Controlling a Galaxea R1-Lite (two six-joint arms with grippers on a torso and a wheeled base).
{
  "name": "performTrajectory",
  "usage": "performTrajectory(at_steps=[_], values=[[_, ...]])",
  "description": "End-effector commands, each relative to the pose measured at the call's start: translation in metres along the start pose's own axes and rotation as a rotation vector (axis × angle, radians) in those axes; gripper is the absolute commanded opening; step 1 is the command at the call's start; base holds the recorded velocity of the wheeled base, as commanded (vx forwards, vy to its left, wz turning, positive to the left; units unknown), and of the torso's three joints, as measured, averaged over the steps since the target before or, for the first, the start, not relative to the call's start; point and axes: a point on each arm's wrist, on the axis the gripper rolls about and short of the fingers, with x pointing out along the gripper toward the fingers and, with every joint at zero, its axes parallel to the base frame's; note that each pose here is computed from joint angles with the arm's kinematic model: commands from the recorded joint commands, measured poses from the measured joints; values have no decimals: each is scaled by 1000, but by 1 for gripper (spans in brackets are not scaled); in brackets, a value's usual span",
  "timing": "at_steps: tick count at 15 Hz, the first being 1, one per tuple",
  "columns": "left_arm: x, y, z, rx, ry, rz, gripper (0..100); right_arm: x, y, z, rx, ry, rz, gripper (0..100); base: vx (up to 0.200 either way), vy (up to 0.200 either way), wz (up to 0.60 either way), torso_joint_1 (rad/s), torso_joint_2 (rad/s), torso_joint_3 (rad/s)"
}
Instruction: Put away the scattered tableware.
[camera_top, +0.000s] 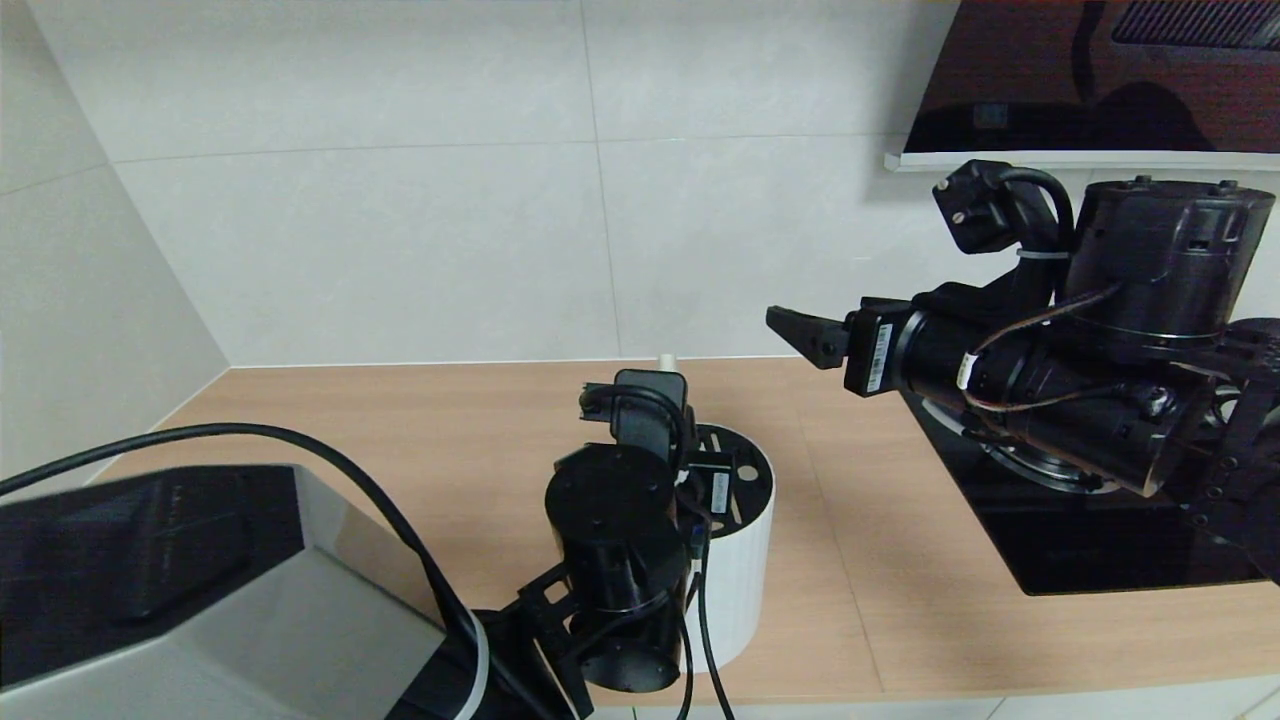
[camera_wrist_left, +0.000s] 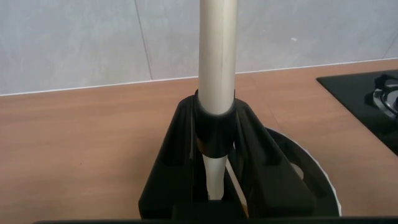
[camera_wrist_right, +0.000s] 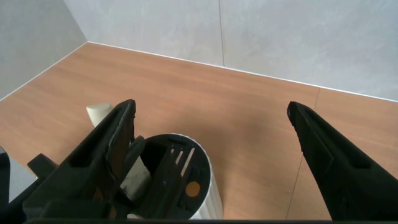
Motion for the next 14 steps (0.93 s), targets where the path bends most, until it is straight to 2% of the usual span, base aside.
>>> performTrajectory(at_steps=[1,2,3,11,14], values=[[0,0,-1,2,1,0,0,0,0,-1,0,2,0,100,0,0,0,0,0,0],[0,0,-1,2,1,0,0,0,0,-1,0,2,0,100,0,0,0,0,0,0],[0,0,0,1,0,0,100,0,0,-1,0,2,0,100,0,0,0,0,0,0],[-5,5,9,-13,-12,-8,100,1,0,-1,-1,3,0,100,0,0,0,0,0,0],[-17,18,38,-59,-61,-37,100,0,0,-3,-2,9,-2,100,0,0,0,0,0,0]])
